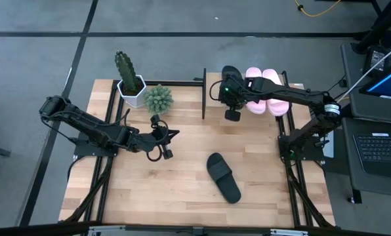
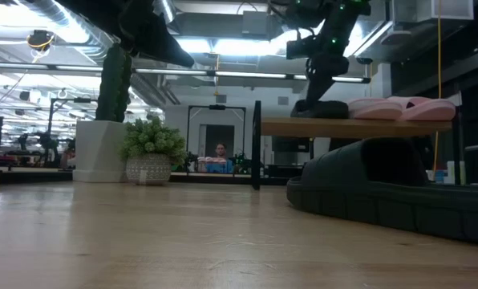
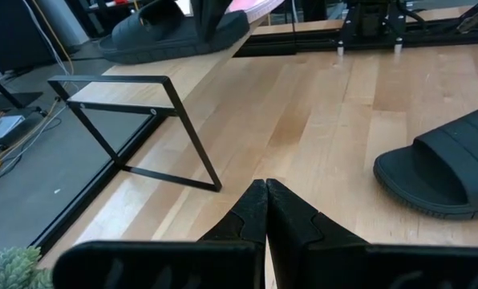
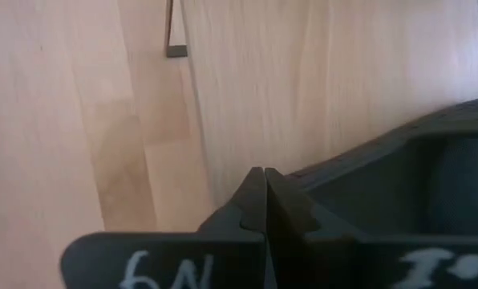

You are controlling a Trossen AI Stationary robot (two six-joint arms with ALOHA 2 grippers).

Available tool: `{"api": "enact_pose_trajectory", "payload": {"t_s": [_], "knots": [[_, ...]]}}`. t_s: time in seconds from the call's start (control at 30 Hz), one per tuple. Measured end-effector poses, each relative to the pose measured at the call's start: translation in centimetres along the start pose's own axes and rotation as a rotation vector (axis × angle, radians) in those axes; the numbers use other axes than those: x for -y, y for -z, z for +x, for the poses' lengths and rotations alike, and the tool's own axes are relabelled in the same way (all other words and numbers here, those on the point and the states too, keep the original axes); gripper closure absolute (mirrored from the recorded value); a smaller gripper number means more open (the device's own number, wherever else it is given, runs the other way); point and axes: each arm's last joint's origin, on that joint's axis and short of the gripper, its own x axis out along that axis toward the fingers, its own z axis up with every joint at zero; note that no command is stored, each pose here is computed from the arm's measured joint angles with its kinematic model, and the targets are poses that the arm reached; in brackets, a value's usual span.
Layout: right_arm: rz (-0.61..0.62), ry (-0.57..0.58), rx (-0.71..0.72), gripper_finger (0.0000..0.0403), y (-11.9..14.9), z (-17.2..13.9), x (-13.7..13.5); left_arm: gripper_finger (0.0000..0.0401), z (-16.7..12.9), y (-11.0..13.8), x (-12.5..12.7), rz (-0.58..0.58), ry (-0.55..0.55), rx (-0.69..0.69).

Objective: Pick and place slides into the shelf
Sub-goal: Put the left black slides on the shelf, then put the black slides on the shelf

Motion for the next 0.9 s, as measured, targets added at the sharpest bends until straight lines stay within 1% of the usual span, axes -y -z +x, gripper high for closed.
{"api": "enact_pose_trajectory", "payload": {"t_s": [0.47, 0.57, 0.67, 0.77, 0.9], "knots": [[-0.029, 0.068, 0.200, 0.0403, -1.6, -1.0, 0.7, 0.0401, 0.0, 0.0, 0.0, 0.001, 0.007, -0.001], [-0.029, 0.136, 0.246, 0.0403, -1.9, -1.6, 1.1, 0.0401, 0.0, 0.0, 0.0, 0.001, 0.007, -0.002], [-0.007, 0.207, 0.271, 0.0403, -1.9, -2.7, 1.5, 0.0401, 0.0, 0.0, 0.0, 0.003, 0.007, -0.003], [0.027, 0.271, 0.302, 0.0403, -1.4, -4.5, 1.7, 0.0401, 0.0, 0.0, 0.0, 0.004, 0.007, -0.003], [0.067, 0.292, 0.378, 0.0403, -0.5, -7.3, 1.6, 0.0401, 0.0, 0.0, 0.0, 0.004, 0.007, -0.004]]}}
